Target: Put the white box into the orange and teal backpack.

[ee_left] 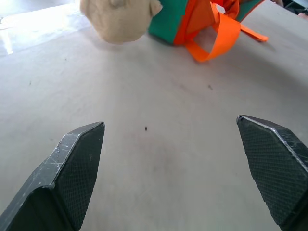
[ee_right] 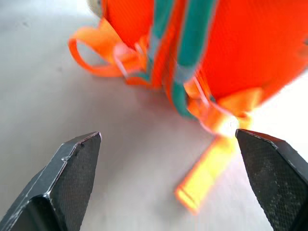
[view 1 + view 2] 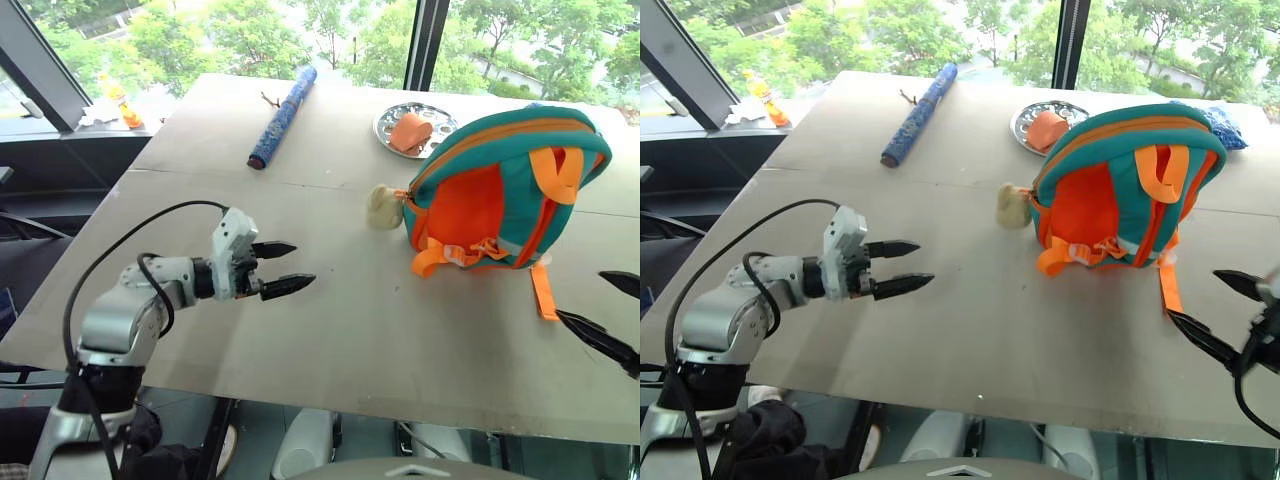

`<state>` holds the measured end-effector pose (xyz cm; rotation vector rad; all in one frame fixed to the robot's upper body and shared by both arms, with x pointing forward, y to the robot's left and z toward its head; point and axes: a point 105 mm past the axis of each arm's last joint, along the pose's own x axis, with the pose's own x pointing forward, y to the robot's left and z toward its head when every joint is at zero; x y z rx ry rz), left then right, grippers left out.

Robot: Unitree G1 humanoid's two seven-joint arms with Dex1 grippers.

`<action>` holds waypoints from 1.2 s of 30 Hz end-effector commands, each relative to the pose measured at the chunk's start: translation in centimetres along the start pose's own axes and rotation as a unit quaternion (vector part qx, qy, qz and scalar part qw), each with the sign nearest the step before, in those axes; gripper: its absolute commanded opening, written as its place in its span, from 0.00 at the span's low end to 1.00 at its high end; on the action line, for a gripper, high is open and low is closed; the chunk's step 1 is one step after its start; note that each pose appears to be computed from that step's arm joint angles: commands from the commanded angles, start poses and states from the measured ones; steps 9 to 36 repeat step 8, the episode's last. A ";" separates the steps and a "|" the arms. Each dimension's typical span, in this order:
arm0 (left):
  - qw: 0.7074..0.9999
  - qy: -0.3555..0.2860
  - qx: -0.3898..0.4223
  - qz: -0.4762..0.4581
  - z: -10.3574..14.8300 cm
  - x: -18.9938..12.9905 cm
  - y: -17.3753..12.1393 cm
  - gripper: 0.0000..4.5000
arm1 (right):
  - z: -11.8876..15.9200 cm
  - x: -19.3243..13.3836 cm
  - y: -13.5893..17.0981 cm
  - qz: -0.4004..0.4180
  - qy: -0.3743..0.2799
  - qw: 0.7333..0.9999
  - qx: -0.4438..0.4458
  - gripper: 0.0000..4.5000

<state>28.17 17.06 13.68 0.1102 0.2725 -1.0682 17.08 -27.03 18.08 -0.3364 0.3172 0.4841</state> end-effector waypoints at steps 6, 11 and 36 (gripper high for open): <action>0.999 -0.012 -0.002 0.041 1.0 -4.3 -0.1 1.00 | -2.1 -3.5 -0.4 -0.030 0.022 0.999 0.003 0.98; 0.999 -0.001 -0.015 0.028 0.3 -4.2 -0.6 1.00 | -2.5 -3.0 -0.1 -0.018 0.022 1.000 0.009 0.98; 0.999 -0.001 -0.015 0.028 0.3 -4.2 -0.6 1.00 | -2.5 -3.0 -0.1 -0.018 0.022 1.000 0.009 0.98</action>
